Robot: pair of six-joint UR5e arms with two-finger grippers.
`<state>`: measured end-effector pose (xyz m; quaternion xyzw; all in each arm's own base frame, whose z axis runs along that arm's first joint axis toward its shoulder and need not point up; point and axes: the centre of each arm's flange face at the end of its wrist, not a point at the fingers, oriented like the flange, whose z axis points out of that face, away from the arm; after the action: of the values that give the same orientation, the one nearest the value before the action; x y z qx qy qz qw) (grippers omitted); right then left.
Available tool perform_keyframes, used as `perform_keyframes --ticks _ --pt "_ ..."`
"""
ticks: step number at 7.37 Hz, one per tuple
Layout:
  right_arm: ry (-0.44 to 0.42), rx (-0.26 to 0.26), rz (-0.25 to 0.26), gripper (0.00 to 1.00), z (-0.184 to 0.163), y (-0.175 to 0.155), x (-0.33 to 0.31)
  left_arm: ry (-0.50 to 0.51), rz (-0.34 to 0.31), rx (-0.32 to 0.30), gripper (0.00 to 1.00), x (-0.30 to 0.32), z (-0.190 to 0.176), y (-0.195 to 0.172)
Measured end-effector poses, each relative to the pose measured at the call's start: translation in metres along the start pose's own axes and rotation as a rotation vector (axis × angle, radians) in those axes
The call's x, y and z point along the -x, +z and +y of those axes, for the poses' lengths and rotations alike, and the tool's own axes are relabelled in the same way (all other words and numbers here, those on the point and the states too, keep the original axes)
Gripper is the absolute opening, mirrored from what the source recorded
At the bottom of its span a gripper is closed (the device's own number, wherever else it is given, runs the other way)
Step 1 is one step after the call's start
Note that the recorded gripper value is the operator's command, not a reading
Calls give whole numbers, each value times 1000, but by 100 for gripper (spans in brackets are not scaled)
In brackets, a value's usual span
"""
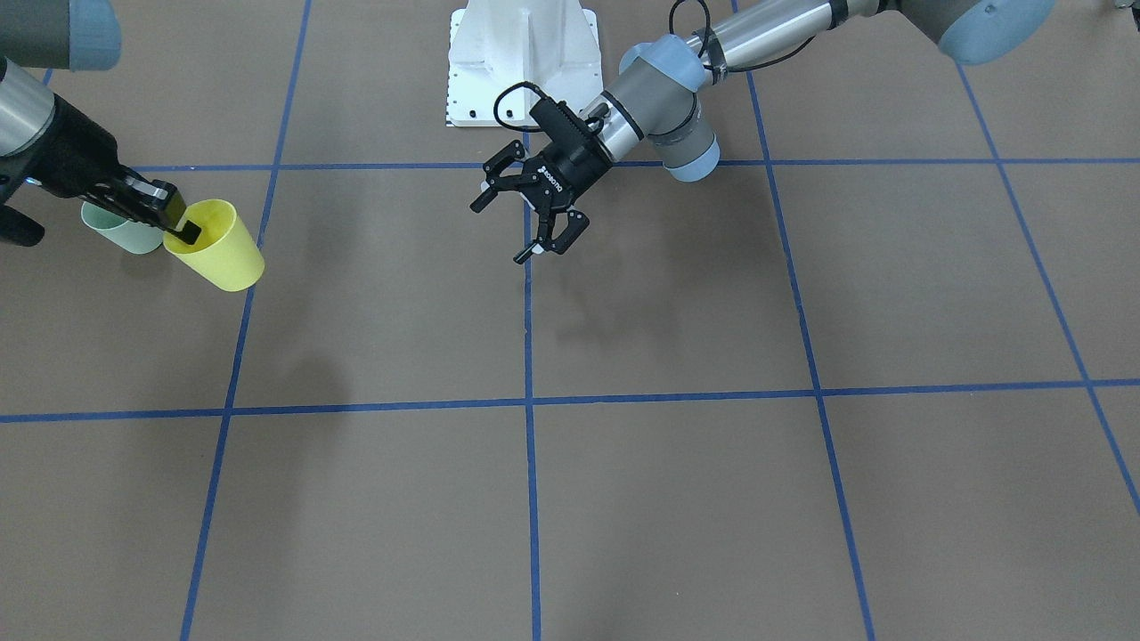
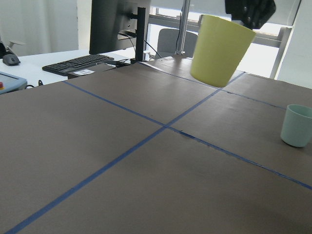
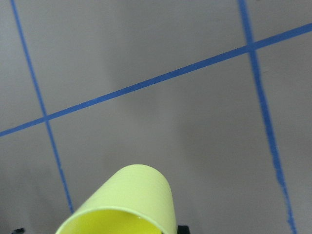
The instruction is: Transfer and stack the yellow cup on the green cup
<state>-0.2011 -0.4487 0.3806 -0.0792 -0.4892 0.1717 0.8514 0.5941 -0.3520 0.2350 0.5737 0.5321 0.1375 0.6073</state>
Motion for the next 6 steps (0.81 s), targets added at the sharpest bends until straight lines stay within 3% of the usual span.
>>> perform_keyframes --ticks 2,6 --pt "55 -29 63 0 17 -10 -62 9 -74 -2 99 11 12 5" --pt "111 -1 151 0 41 -21 -149 12 -90 -1 99 13 15 6"
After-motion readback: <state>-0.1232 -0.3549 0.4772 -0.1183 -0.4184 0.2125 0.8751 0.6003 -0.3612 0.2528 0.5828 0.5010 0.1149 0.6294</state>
